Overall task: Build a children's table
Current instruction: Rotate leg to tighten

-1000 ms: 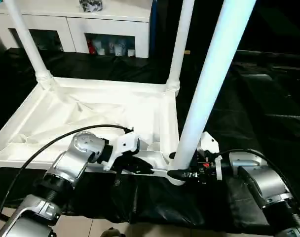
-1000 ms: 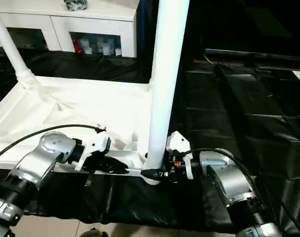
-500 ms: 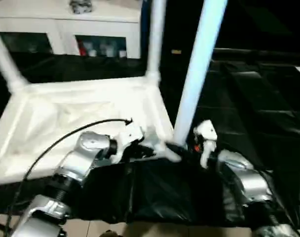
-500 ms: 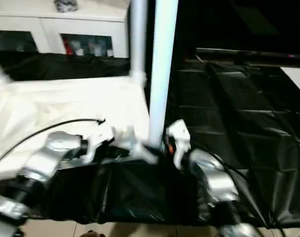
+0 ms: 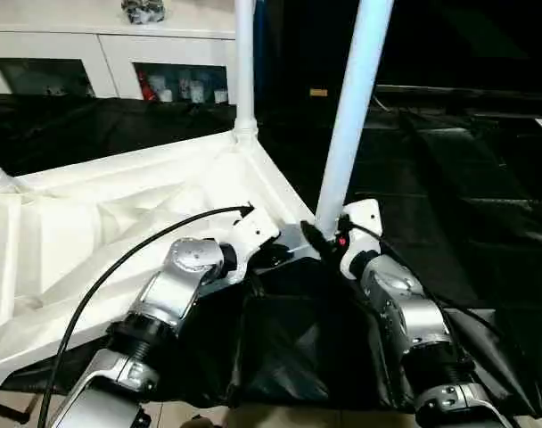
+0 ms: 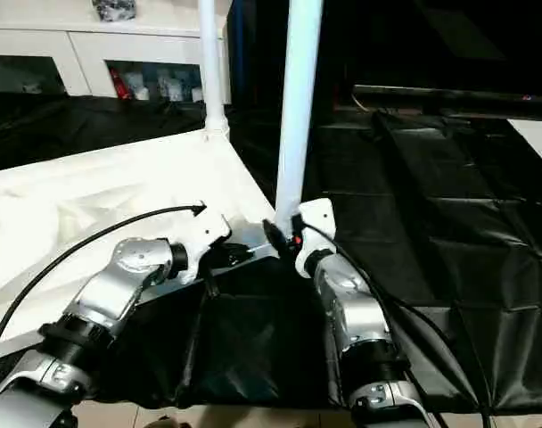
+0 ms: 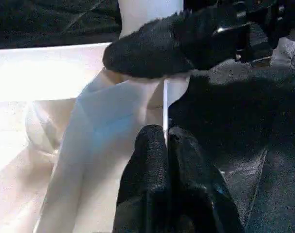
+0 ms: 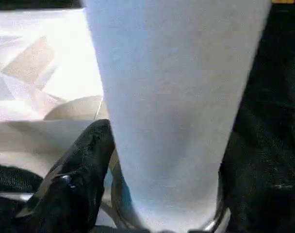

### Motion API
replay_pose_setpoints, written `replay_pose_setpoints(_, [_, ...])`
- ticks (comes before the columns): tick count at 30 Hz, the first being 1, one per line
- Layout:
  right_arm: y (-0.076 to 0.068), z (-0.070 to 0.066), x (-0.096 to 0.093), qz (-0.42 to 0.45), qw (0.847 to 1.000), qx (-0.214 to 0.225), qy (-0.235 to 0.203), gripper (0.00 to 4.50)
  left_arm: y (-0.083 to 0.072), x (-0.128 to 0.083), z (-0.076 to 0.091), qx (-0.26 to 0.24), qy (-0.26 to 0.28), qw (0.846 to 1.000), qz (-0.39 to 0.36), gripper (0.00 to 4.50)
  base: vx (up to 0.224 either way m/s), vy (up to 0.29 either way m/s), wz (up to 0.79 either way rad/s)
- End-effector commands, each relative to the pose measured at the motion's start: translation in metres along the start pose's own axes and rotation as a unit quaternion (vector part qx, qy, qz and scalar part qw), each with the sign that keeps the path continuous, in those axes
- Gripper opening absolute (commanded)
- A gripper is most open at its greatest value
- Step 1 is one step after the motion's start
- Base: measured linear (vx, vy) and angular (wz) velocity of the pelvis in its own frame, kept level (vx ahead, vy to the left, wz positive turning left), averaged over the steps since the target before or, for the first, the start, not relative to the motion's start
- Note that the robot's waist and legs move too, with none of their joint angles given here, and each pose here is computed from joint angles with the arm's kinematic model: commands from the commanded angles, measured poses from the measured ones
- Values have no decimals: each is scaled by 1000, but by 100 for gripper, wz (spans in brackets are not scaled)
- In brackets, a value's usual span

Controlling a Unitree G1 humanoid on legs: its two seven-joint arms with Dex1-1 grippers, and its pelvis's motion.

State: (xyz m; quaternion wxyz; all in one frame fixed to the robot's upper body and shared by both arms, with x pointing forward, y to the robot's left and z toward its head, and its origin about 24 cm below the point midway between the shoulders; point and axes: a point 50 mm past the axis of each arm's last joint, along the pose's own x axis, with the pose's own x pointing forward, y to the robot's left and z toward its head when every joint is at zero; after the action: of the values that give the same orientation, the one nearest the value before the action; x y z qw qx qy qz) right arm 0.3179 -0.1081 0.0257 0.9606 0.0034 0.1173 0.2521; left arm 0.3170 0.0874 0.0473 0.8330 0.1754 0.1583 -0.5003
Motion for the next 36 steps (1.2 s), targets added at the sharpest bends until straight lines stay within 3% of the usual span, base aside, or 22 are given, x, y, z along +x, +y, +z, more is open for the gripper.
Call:
replay_pose_setpoints(1, [29, -12, 3, 85, 996, -15, 27, 362, -4, 10, 29, 42, -51, 998, -15, 0, 0, 0, 0])
replay_pose_setpoints(5, [-5, -2, -19, 65, 997, -28, -2, 367, -4, 7, 26, 53, -47, 997, -19, 0, 0, 0, 0])
replay_pose_setpoints(8, [-36, 8, -45, 54, 998, -10, -29, 367, -2, 5, 24, 52, -45, 997, -17, 0, 0, 0, 0])
replay_pose_setpoints(11, [-47, 9, -57, 57, 998, -12, -32, 367, -2, 5, 24, 51, -47, 997, -18, 0, 0, 0, 0])
replay_pose_setpoints(14, [-56, 7, -82, 94, 995, -17, -16, 367, -2, 4, 23, 58, -54, 997, -21, 0, 0, 0, 0])
replay_pose_setpoints(16, [-55, 6, -90, 118, 993, -12, -10, 367, -2, 3, 24, 63, -57, 996, -15, 0, 0, 0, 0])
replay_pose_setpoints(17, [-54, 6, -92, 128, 992, -11, -8, 369, -1, 3, 24, 60, -61, 996, -12, 27, 0, 0, 0])
replay_pose_setpoints(18, [-51, 7, -93, 140, 990, -10, -6, 369, -1, 2, 25, 53, -64, 996, -15, 27, 0, 0, 0])
replay_pose_setpoints(21, [-38, 7, -93, 184, 983, -12, 4, 370, -1, -3, 28, 44, -69, 996, -30, 47, 0, 0, 0])
replay_pose_setpoints(27, [-35, 4, -88, 173, 985, -16, 5, 370, 1, -11, 24, 42, -61, 997, -34, 105, 0, 0, 0])
replay_pose_setpoints(30, [-34, 5, -89, 179, 984, -15, 5, 370, 1, -15, 23, 39, -59, 997, -36, 114, 0, 0, 0])
replay_pose_setpoints(32, [-28, 6, -91, 196, 981, -8, 6, 370, 3, -24, 22, 34, -52, 997, -37, 150, 0, 0, 0])
replay_pose_setpoints(36, [-29, 2, -91, 170, 985, -15, 7, 370, 0, -44, 18, 23, -35, 997, -64, 175, 0, 0, 0])
